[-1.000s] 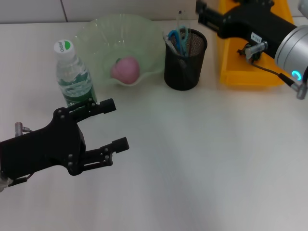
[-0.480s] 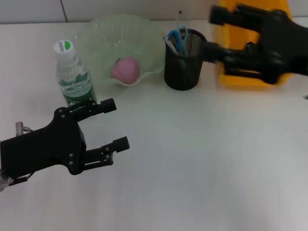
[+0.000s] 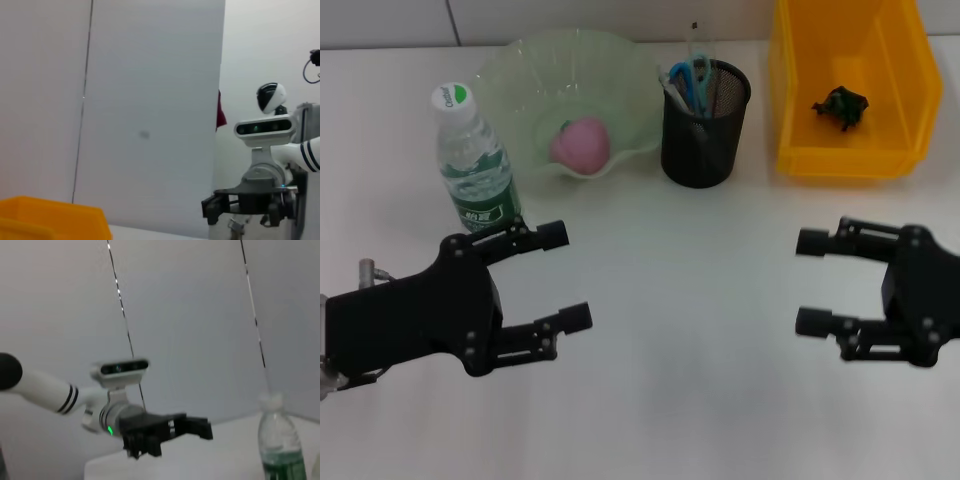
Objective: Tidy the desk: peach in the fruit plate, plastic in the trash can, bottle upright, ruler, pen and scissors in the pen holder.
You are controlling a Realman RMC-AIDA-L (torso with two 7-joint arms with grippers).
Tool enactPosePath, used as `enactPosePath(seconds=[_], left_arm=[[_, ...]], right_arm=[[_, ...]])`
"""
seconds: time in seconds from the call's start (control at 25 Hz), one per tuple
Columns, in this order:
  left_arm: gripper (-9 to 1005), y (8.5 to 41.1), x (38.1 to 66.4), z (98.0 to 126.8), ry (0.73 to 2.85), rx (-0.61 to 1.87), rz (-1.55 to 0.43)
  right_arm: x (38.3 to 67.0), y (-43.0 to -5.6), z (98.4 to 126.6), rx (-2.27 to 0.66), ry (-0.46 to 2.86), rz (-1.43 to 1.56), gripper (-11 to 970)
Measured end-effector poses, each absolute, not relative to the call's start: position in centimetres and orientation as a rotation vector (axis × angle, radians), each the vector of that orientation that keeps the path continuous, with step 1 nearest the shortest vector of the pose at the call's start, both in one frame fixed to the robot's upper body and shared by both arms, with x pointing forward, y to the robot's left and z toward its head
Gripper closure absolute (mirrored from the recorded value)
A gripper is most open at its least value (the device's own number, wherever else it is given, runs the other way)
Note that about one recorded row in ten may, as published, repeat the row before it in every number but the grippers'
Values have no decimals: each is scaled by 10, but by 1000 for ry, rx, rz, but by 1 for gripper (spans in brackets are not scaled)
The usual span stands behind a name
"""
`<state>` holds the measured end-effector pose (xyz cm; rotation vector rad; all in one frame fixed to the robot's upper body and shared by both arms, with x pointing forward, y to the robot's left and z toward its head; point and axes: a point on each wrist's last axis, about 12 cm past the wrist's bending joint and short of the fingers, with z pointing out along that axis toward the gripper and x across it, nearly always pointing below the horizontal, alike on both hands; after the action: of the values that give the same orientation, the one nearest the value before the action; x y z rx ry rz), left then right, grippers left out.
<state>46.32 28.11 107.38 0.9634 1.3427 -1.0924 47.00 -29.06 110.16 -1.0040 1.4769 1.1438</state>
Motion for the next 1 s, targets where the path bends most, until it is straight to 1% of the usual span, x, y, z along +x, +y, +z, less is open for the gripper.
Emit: enactPosePath(seconds=[0.12,0.4,1.0], left_arm=[[187,277,465,1073,1363,1006,-1118],[187,271,468,1070,1377,1031,-1128],[187,265,473,1071,1401,1036,-1154]], right_arm=[[465,-288,1093,-1028,1511,1137,183],[463,-287,1081,-1016,1557,1132,183],[462,-285,1077,-1024,1571,1141,183]])
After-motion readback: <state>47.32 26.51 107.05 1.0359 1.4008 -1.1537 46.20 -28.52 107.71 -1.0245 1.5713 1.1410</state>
